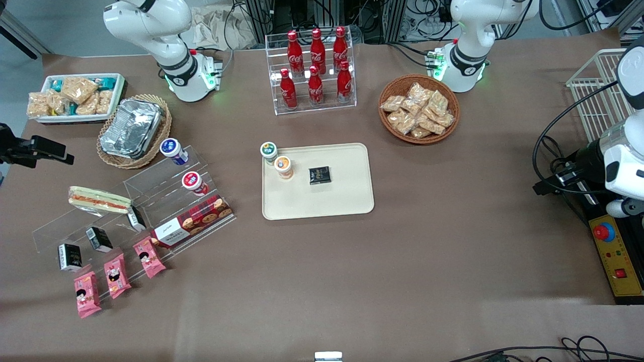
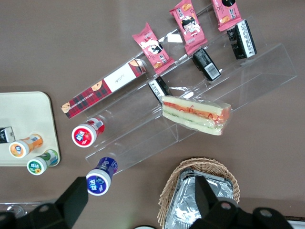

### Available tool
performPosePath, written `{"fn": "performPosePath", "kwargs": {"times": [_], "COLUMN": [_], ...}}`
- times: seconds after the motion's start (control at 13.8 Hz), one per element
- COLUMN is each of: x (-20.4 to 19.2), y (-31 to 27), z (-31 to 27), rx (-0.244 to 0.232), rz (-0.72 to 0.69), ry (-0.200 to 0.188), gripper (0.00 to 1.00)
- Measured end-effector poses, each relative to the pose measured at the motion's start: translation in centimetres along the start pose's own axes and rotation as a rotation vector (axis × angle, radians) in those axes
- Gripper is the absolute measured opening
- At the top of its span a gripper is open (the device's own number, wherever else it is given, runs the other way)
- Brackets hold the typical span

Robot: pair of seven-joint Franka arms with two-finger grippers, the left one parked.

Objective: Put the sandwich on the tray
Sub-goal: 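Move the right gripper down toward the wrapped sandwich on the acrylic stand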

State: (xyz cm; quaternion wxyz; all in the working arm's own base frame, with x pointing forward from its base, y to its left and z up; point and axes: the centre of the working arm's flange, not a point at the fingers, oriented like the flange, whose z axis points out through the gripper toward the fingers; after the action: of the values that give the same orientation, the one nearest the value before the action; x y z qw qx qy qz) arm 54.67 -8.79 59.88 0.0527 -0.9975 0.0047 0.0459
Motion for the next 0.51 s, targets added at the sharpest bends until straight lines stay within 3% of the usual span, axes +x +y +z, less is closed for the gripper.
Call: {"fn": "performPosePath", "kwargs": {"times": [0.51], "x": [0.3], "y": [-1.5], "z": [-0.4], "rx": [-0.005], "rz": [-0.027], "ry": [0.014], "gripper": [1.00]}}
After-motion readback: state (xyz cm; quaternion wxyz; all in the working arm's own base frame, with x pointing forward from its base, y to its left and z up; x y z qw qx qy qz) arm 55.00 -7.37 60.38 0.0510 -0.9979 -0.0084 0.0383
